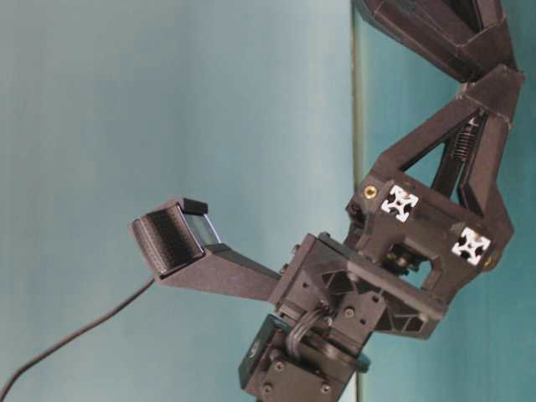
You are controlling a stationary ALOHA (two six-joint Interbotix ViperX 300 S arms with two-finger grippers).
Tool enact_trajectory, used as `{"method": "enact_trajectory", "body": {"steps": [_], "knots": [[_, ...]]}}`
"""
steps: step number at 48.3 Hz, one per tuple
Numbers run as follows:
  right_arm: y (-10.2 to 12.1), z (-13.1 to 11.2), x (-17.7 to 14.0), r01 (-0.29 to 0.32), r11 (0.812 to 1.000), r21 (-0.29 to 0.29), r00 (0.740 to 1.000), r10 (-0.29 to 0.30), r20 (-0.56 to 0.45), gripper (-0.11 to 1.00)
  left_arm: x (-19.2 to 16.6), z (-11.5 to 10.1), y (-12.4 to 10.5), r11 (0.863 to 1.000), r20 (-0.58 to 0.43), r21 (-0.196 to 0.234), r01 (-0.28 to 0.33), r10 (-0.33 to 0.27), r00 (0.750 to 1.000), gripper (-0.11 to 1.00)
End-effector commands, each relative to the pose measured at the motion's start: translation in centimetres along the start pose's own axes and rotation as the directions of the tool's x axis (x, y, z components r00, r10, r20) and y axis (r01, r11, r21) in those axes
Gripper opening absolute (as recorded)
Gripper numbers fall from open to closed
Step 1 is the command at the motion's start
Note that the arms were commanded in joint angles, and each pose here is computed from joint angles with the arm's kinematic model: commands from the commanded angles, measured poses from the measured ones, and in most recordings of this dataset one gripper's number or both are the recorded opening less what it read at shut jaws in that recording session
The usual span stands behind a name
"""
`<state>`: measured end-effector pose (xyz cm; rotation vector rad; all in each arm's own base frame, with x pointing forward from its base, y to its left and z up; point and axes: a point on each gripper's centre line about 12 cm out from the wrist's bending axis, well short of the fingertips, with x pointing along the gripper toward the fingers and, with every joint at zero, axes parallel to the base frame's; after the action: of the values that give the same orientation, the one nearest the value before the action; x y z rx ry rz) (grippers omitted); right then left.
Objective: Insert the washer onto the shaft with both hands.
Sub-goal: 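Open left gripper and pull it back away from the shaft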
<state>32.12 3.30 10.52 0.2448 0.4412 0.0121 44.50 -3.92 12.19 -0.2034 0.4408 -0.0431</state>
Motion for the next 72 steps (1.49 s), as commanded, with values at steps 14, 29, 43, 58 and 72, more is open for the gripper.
{"method": "enact_trajectory", "body": {"steps": [14, 29, 43, 58, 72], "knots": [[0.2, 0.6, 0.0, -0.008, 1.000, 0.005, 1.000, 0.008, 0.023, 0.00, -0.6, 1.4, -0.3, 1.000, 0.025, 0.006, 0.007, -0.007, 1.000, 0.84], [0.2, 0.6, 0.0, -0.008, 1.000, 0.005, 1.000, 0.008, 0.023, 0.00, -2.6, 1.6, 0.0, 1.000, -0.062, 0.014, -0.023, 0.024, 0.998, 0.84], [0.2, 0.6, 0.0, -0.007, 1.000, 0.004, 1.000, 0.007, 0.023, 0.00, -7.3, 1.9, -0.1, 0.998, -0.120, 0.060, -0.033, 0.040, 0.992, 0.84], [0.2, 0.6, 0.0, -0.005, 1.000, 0.005, 1.000, 0.005, 0.022, 0.00, -11.3, 1.1, 0.2, 0.996, -0.110, 0.086, -0.032, 0.042, 0.993, 0.84], [0.2, 0.5, 0.0, -0.006, 1.000, 0.002, 1.000, 0.006, 0.021, 0.00, -13.1, 1.1, 0.2, 0.996, -0.093, 0.089, -0.031, 0.039, 0.995, 0.83]]}}
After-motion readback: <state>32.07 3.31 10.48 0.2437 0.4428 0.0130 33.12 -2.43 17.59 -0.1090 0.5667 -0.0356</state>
